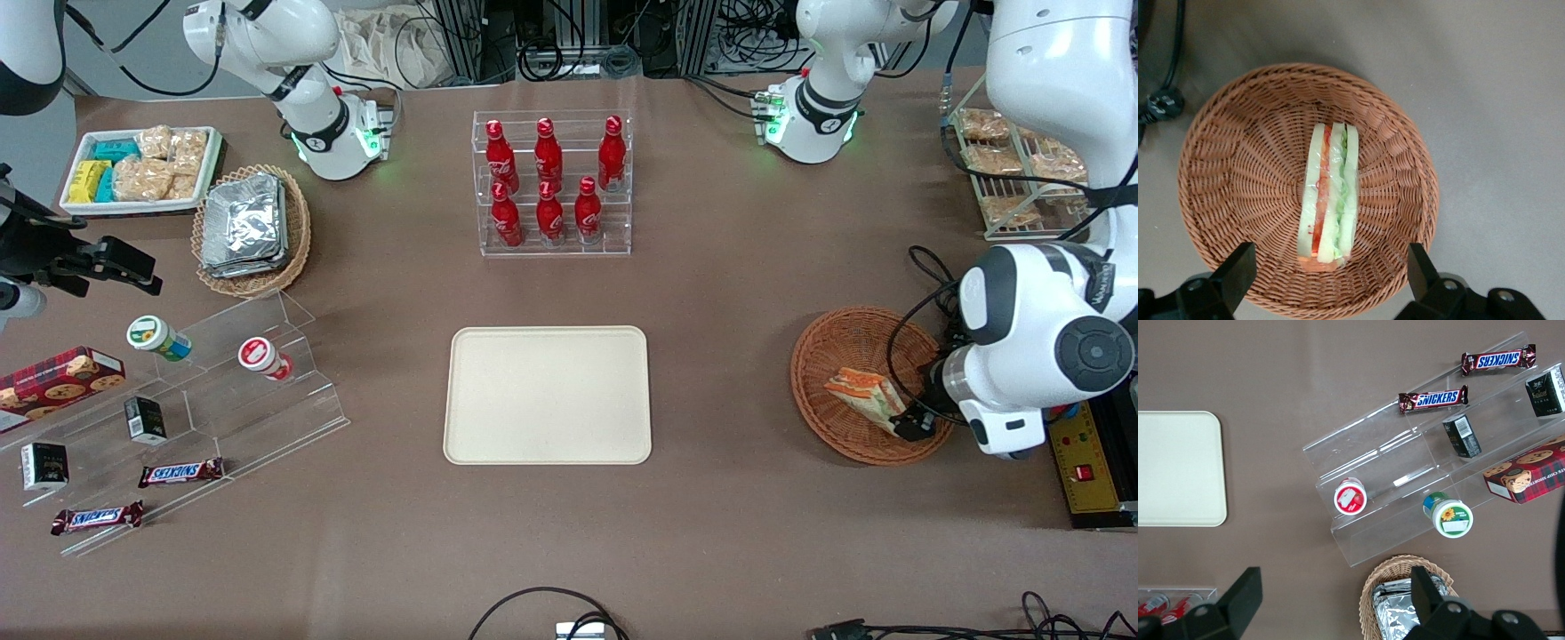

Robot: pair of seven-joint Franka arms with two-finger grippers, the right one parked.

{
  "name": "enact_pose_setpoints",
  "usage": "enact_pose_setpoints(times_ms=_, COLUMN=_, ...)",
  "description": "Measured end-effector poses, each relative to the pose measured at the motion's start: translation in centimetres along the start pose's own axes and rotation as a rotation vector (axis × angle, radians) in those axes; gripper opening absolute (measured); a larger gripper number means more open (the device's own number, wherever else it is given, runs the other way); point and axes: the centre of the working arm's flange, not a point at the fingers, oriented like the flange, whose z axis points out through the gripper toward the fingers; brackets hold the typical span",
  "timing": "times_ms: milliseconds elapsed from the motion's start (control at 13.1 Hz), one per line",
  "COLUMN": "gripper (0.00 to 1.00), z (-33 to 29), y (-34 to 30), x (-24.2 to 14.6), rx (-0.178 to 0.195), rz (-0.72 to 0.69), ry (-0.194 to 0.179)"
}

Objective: Place sandwich from basket to tray
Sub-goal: 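Lower the open left gripper over the sandwich in the wicker basket, then close the left gripper on the wrapped sandwich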

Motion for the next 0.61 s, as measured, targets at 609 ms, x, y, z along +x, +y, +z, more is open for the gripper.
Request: enact_pose_setpoints(times_ms=609, gripper=1.0, z=6.8, y=-0.8, x=-1.9, rx=-0.032, rz=-0.017, ry=0.018)
